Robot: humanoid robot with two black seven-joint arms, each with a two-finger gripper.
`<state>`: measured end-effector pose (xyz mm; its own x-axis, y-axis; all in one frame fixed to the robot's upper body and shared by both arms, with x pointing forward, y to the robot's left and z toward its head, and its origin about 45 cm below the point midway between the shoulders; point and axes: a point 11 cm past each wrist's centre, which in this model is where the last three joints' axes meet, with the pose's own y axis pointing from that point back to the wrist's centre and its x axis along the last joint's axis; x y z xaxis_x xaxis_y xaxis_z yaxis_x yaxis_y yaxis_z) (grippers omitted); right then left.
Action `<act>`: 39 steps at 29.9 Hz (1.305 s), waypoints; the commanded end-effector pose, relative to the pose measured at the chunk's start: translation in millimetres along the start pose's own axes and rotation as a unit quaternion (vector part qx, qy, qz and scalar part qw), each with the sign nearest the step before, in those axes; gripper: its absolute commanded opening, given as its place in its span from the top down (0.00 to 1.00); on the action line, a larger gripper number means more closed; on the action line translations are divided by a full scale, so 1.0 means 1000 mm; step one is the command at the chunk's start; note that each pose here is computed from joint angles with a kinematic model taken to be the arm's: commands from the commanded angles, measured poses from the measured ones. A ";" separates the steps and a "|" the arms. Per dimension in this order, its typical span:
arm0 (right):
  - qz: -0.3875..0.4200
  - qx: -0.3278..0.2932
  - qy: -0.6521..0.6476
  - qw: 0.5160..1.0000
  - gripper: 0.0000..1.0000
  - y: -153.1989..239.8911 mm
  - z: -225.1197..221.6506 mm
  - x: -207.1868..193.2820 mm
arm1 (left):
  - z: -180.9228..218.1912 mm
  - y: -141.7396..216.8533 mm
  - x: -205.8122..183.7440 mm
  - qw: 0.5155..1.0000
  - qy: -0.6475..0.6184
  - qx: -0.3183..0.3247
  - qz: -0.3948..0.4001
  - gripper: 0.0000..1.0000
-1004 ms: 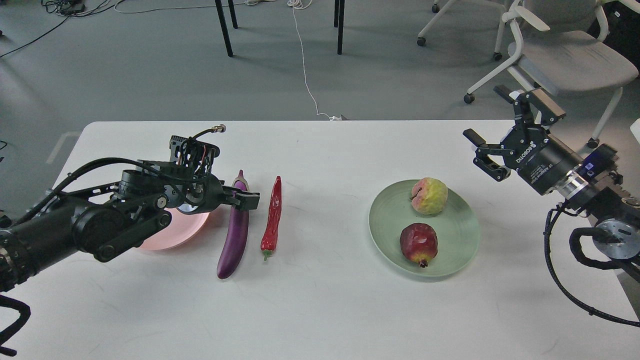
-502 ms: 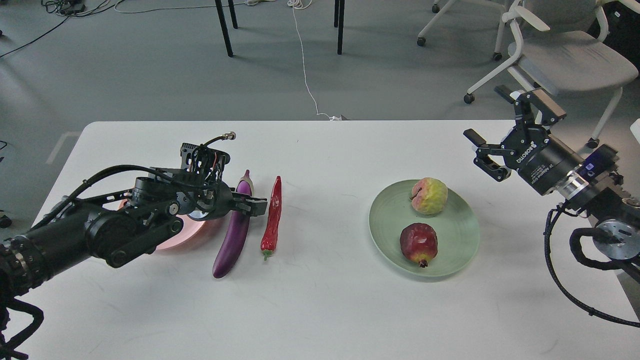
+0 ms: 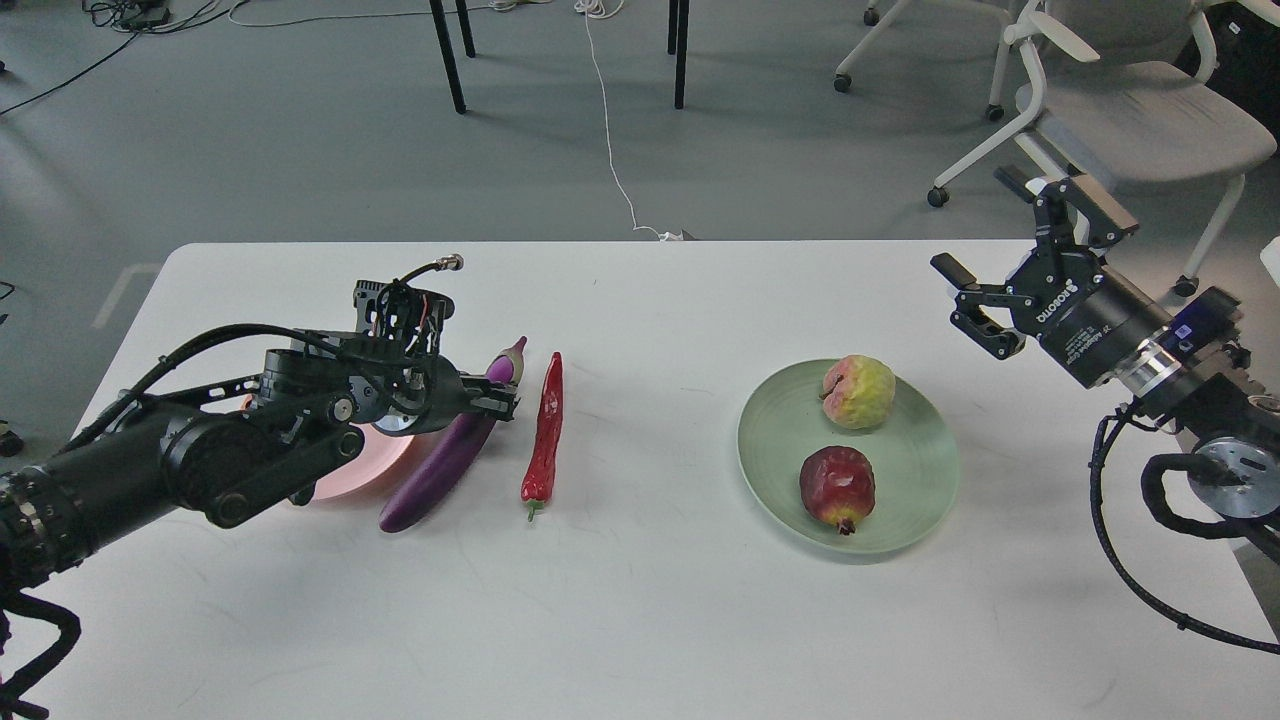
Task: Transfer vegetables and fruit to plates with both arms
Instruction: 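Lift the eggplant onto the pink plate and release it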
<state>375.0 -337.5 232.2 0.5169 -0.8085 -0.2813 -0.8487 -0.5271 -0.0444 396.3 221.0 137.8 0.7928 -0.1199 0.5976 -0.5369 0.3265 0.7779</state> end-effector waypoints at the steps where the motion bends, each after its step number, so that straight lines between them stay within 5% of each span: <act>1: 0.000 0.000 -0.001 1.000 0.01 0.000 0.001 0.000 | -0.008 0.017 0.018 1.000 0.021 -0.005 0.011 0.84; 11: -0.002 -0.001 -0.003 1.000 0.01 -0.002 0.003 -0.002 | -0.099 0.079 0.016 0.996 0.077 0.044 0.004 0.81; 20: -0.002 -0.002 -0.003 1.000 0.01 -0.003 0.005 -0.003 | -0.150 0.085 0.004 0.990 0.095 0.095 0.044 0.75; 23: -0.003 -0.001 -0.003 1.000 0.01 -0.003 0.005 -0.003 | -0.151 0.083 0.004 0.990 0.095 0.096 0.051 0.63; 29: -0.003 -0.001 -0.003 1.000 0.01 -0.003 0.005 -0.003 | -0.153 0.083 -0.001 0.990 0.088 0.103 0.050 0.16; 39: -0.003 -0.001 -0.002 1.000 0.01 -0.002 0.003 -0.003 | -0.134 0.092 0.028 0.992 0.065 0.068 0.080 0.05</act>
<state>375.5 -333.0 229.7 0.5217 -0.8039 -0.2856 -0.8452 -0.5326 -0.0450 399.0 391.1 181.4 0.7462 0.0563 0.6634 -0.6636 0.1427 0.7343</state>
